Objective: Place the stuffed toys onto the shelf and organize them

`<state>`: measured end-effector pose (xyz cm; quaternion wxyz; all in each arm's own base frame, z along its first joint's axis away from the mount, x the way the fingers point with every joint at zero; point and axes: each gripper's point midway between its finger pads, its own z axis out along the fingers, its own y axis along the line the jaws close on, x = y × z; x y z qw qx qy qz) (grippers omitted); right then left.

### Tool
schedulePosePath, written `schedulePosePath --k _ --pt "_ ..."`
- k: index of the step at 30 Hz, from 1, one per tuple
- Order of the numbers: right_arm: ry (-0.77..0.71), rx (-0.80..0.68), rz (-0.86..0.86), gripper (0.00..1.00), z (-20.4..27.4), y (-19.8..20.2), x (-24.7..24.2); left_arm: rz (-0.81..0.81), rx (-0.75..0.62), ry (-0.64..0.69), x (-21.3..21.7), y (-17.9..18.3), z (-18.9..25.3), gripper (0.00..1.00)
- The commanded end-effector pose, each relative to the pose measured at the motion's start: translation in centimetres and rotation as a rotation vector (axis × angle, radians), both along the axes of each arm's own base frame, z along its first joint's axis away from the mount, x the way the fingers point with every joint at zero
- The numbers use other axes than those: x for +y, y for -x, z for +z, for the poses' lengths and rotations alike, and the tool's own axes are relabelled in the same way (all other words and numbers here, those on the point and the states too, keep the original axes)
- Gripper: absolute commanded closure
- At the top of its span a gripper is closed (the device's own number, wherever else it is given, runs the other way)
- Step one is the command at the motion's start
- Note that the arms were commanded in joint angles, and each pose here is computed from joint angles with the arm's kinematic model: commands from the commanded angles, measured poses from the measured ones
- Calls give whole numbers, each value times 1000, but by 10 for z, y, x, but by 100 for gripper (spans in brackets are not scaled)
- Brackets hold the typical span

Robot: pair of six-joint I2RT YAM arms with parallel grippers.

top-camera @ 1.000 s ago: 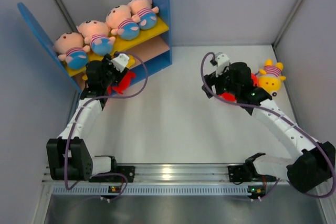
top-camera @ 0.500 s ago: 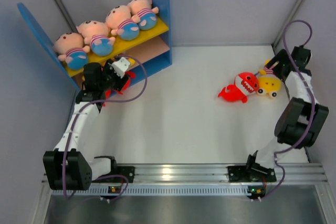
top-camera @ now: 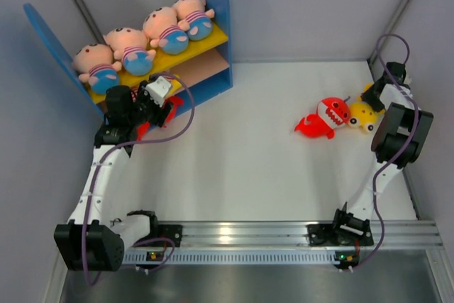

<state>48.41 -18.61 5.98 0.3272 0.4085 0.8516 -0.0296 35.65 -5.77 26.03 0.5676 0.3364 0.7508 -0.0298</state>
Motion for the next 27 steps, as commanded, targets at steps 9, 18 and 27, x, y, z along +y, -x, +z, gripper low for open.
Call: schedulePosePath --k 9,18,27 --pt "185 -111 115 100 74 18 2 -98 -5 85 -26 17 30 36" --pt "711 -388 608 100 277 15 109 -206 -24 109 -46 39 38 35" --pt "775 -611 1823 100 255 108 434 -265 -81 63 -48 79 46 32"
